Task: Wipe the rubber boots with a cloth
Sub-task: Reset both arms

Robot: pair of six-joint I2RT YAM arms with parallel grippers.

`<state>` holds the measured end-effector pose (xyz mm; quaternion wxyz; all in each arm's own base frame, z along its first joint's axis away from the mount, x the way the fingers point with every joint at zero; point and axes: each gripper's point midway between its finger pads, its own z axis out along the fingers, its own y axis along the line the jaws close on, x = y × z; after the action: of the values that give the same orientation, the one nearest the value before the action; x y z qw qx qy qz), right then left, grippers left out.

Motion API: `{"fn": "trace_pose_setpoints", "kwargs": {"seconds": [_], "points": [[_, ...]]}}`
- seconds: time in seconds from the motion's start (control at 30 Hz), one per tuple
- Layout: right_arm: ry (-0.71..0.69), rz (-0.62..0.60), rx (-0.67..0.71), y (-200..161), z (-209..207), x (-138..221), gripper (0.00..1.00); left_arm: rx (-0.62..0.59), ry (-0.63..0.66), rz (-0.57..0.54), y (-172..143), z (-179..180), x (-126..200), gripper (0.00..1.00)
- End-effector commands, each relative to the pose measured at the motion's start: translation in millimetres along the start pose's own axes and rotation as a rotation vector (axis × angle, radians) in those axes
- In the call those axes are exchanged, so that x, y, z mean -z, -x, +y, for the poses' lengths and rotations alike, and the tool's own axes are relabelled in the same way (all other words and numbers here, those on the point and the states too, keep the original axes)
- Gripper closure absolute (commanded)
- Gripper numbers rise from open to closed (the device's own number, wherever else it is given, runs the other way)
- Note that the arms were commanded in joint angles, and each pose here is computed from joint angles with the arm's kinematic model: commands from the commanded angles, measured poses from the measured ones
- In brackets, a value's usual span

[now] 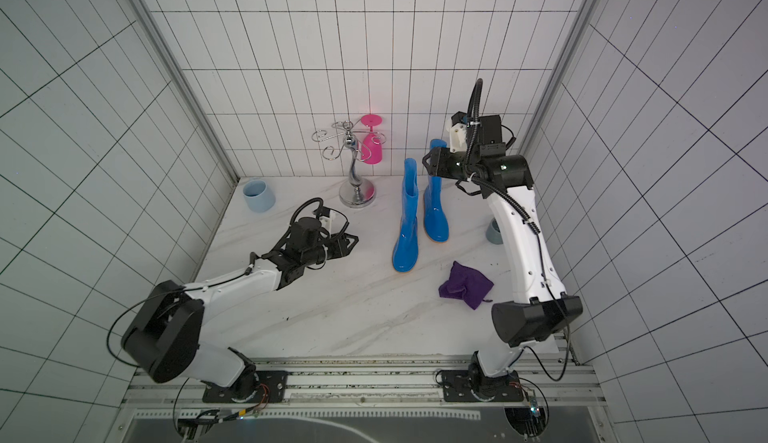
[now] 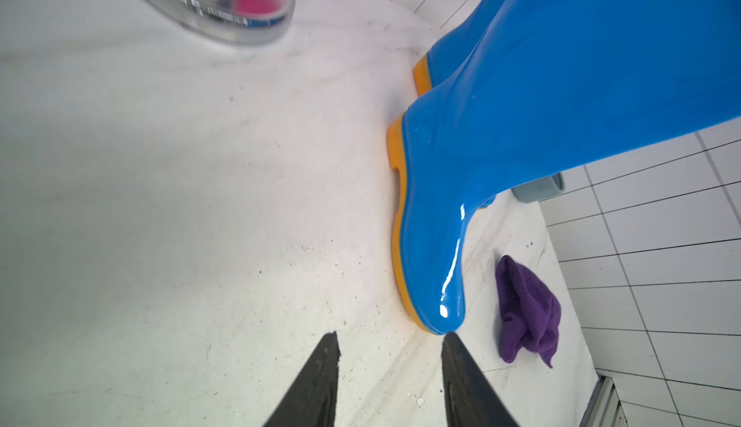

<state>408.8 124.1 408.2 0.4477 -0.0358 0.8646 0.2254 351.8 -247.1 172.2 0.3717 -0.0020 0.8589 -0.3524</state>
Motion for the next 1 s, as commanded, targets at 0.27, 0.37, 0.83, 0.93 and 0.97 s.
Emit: {"fn": "trace_pose_setpoints", "kwargs": {"seconds": [0.27, 0.37, 0.83, 0.93, 0.97], "points": [[-0.254, -0.202, -0.002, -104, -72, 43, 0.35, -0.142, 0.320, -0.254, 45, 47, 114, 0.49], [-0.333, -0.218, -0.008, -137, -100, 32, 0.34, -0.144, 0.378, -0.289, 49, 59, 131, 0.45], [-0.549, -0.464, 0.200, -174, -197, -23, 0.22, -0.233, 0.577, -0.355, 42, 107, 151, 0.02], [-0.544, -0.520, 0.223, -191, -202, -24, 0.22, -0.262, 0.647, -0.417, 45, 119, 161, 0.02], [-0.542, -0.540, 0.234, -195, -202, -23, 0.22, -0.283, 0.660, -0.436, 46, 120, 163, 0.02]]}}
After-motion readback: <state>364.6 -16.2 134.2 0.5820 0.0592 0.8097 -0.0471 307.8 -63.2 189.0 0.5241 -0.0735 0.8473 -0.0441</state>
